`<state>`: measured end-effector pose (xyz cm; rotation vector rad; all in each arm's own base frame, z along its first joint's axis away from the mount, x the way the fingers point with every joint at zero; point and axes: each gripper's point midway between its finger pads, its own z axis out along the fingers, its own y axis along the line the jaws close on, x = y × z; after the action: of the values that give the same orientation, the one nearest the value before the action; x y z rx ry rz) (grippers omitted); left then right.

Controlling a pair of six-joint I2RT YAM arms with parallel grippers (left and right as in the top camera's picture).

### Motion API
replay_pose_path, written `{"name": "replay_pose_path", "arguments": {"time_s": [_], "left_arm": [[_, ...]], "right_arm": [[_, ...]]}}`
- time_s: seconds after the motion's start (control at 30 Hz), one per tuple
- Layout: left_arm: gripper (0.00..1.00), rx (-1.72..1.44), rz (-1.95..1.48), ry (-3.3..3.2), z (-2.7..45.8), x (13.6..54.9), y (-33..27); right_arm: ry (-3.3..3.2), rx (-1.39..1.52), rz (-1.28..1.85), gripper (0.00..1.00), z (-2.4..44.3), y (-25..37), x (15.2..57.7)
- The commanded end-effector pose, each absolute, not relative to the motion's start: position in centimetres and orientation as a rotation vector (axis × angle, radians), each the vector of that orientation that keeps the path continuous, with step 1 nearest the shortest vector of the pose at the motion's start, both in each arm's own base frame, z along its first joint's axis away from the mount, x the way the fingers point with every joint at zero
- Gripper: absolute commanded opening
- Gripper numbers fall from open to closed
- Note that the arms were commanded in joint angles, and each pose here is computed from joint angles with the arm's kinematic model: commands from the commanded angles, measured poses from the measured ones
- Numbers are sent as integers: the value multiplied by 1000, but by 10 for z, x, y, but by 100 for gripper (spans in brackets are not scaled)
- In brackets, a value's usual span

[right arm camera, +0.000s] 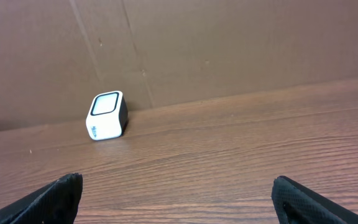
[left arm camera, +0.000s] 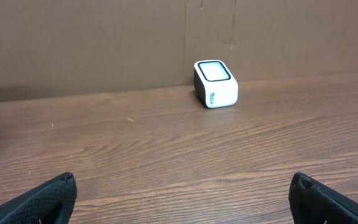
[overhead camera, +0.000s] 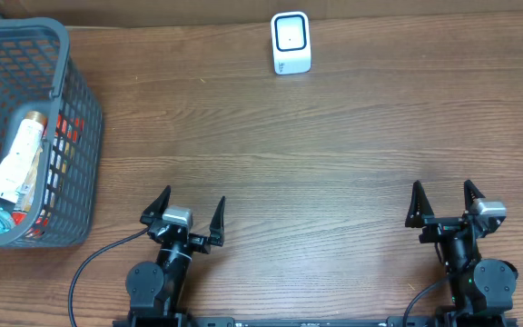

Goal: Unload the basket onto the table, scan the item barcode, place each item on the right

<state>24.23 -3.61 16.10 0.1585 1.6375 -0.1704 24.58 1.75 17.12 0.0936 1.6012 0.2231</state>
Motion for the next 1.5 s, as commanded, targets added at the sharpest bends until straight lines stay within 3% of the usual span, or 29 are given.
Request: {"name": "replay_pose_path", "arguments": {"time_s": [0.0,1.47], "left_arm": [[100,146,-178,1639,159,243,-36],[100,114,-144,1629,162,244,-29]], "right_arm": [[1597,92,222,100,170,18,246],[1596,89,226,100,170,18,246]]}}
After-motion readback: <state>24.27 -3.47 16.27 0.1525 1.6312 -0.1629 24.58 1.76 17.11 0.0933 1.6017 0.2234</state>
